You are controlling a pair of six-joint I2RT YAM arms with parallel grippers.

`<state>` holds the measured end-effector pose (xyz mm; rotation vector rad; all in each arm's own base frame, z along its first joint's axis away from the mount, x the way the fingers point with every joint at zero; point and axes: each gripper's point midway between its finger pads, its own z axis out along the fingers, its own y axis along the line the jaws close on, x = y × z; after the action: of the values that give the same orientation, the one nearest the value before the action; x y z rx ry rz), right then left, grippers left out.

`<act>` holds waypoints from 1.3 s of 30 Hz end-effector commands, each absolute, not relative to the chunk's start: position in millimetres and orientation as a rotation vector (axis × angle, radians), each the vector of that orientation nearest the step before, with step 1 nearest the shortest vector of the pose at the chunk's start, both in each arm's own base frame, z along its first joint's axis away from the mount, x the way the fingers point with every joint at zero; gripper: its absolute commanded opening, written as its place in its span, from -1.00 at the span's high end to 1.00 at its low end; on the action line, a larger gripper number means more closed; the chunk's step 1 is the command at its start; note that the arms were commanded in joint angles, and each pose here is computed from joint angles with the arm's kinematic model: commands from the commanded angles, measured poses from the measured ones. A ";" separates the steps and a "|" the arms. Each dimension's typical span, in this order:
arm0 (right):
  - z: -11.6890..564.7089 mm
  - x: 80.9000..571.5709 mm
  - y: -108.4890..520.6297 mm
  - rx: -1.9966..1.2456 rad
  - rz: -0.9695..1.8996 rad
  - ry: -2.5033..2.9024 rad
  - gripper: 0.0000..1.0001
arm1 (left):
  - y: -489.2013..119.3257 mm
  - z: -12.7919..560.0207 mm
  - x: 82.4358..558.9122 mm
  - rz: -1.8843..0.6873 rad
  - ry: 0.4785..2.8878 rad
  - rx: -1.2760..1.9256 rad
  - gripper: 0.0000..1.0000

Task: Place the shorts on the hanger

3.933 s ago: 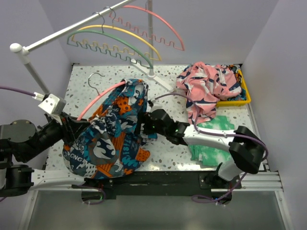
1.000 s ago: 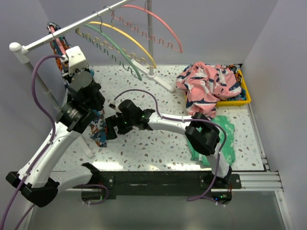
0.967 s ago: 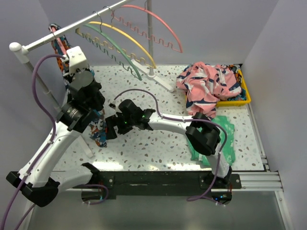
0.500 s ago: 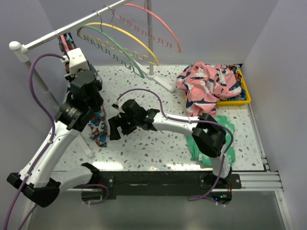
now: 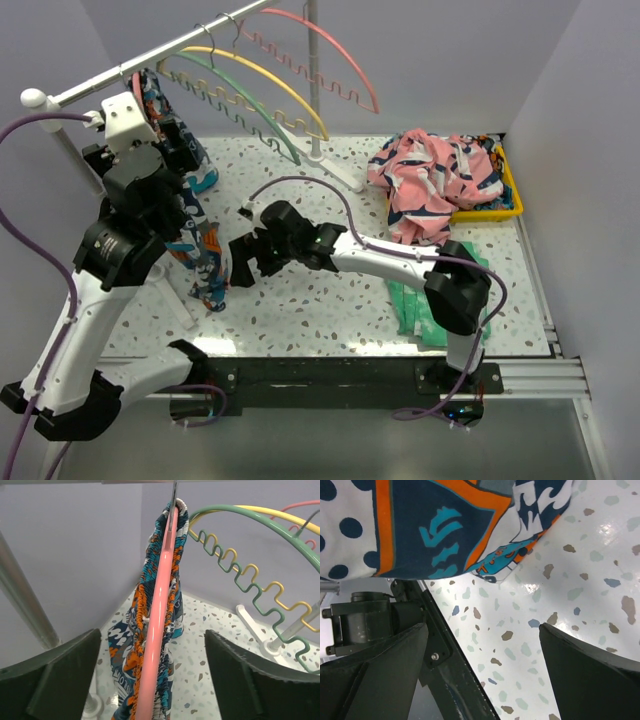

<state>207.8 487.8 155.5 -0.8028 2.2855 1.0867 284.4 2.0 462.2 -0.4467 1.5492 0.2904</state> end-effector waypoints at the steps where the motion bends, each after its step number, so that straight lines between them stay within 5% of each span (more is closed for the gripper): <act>1: 188.9 213.1 477.0 -0.738 1.088 2.192 -0.96 | -2.8 464.3 274.7 0.227 1.596 -0.385 -0.99; 23: 269.1 227.0 362.1 -0.428 0.827 1.963 -0.97 | -92.3 509.3 281.3 -0.209 1.609 0.015 -0.99; 31: 264.0 232.1 272.2 -0.196 0.576 1.937 -0.97 | -188.0 459.3 278.2 -0.344 1.691 0.189 -0.99; 39: 221.9 209.1 203.6 0.027 0.505 2.004 -0.97 | -267.4 350.0 247.6 -0.518 1.793 0.341 -1.00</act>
<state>212.2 242.5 251.4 -0.1320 1.9618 0.6102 261.5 -240.9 364.9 0.3698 1.8381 -0.3609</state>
